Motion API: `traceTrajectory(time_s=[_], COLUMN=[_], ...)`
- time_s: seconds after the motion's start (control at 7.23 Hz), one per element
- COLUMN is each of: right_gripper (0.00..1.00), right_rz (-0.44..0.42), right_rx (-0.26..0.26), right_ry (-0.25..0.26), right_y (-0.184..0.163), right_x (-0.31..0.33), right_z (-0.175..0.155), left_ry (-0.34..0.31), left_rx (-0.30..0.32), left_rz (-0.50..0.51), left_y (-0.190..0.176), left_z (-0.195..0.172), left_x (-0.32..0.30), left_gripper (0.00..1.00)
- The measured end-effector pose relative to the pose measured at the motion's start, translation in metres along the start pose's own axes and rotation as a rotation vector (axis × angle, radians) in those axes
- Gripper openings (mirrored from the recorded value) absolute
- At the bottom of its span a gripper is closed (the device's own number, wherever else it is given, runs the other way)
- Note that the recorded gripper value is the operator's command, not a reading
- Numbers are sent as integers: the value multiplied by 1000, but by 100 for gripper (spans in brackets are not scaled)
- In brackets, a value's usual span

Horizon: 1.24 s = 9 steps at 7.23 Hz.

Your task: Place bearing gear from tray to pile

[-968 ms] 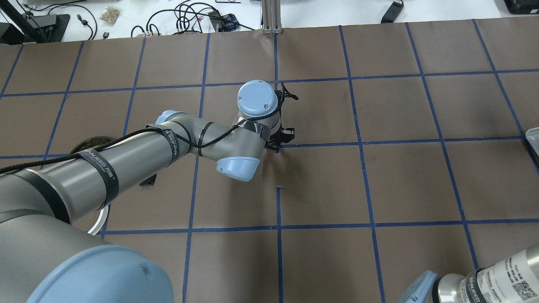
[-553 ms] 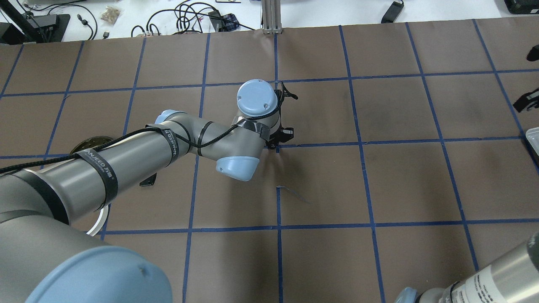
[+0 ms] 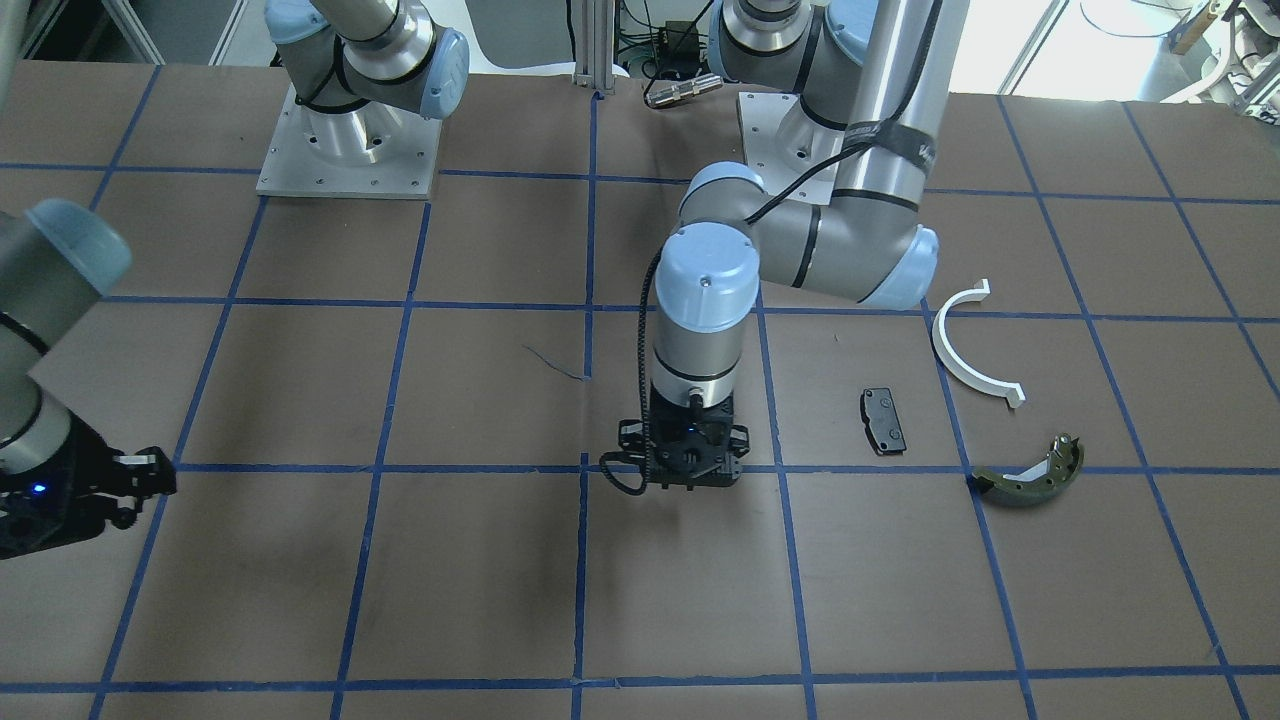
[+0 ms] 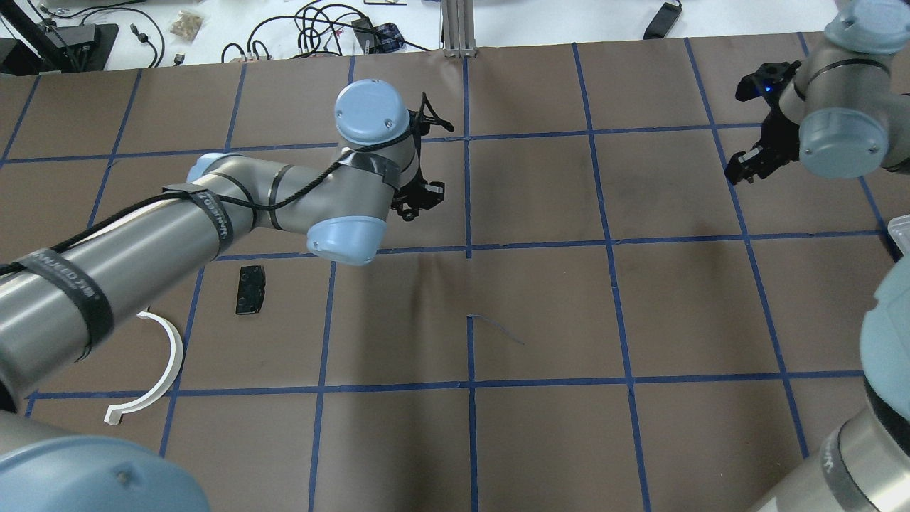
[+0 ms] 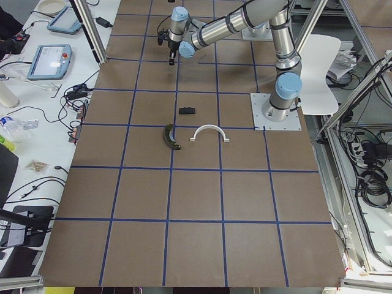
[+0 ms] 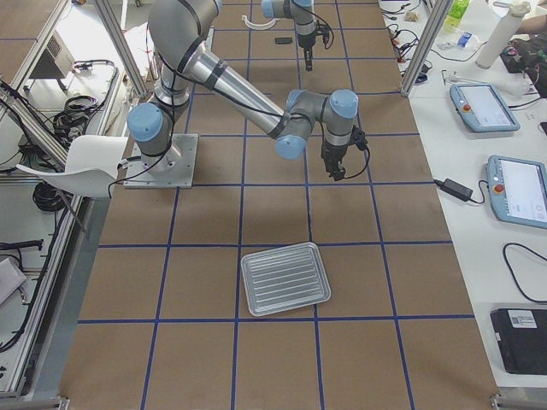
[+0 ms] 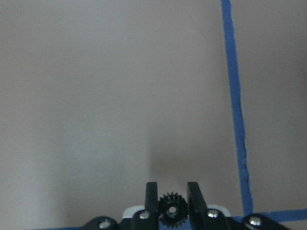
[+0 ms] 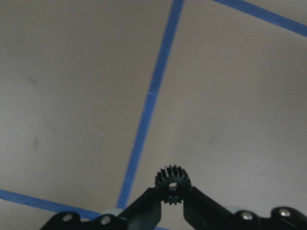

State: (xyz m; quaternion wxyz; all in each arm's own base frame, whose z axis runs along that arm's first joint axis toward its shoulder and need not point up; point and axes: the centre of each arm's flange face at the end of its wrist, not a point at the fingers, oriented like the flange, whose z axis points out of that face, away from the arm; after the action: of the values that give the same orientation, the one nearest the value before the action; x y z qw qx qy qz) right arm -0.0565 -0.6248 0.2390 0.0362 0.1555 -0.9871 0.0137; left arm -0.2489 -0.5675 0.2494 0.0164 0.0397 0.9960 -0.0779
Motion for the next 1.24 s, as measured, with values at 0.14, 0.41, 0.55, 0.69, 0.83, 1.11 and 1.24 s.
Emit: traceTrajectory(time_s=[0.14, 0.41, 0.55, 0.69, 0.83, 1.11, 1.24], right_gripper=[0, 0, 0, 0, 0, 0, 15], right_rz=[7, 31, 31, 36, 48, 30, 12], right_rx=[9, 27, 33, 36, 35, 27, 31], right_ry=[-17, -37, -46, -54, -60, -68, -73], right_y=[-17, -41, -47, -47, -43, -30, -27], right_x=[-52, -160, -216, -274, -331, -411, -432], right_z=[-1, -7, -11, -15, -17, -12, -7], left_ry=[-14, -24, -25, -27, -25, -23, -25], left_rx=[-48, -138, -176, -208, -227, -221, -209], left_rz=[16, 63, 64, 48, 36, 31, 31], left_y=[-3, 3, 13, 28, 45, 75, 85], left_z=[-15, -33, -28, -17, -5, 21, 31], left_x=[-46, -138, -182, -223, -259, -294, -298], left_gripper=[1, 0, 0, 0, 0, 0, 38])
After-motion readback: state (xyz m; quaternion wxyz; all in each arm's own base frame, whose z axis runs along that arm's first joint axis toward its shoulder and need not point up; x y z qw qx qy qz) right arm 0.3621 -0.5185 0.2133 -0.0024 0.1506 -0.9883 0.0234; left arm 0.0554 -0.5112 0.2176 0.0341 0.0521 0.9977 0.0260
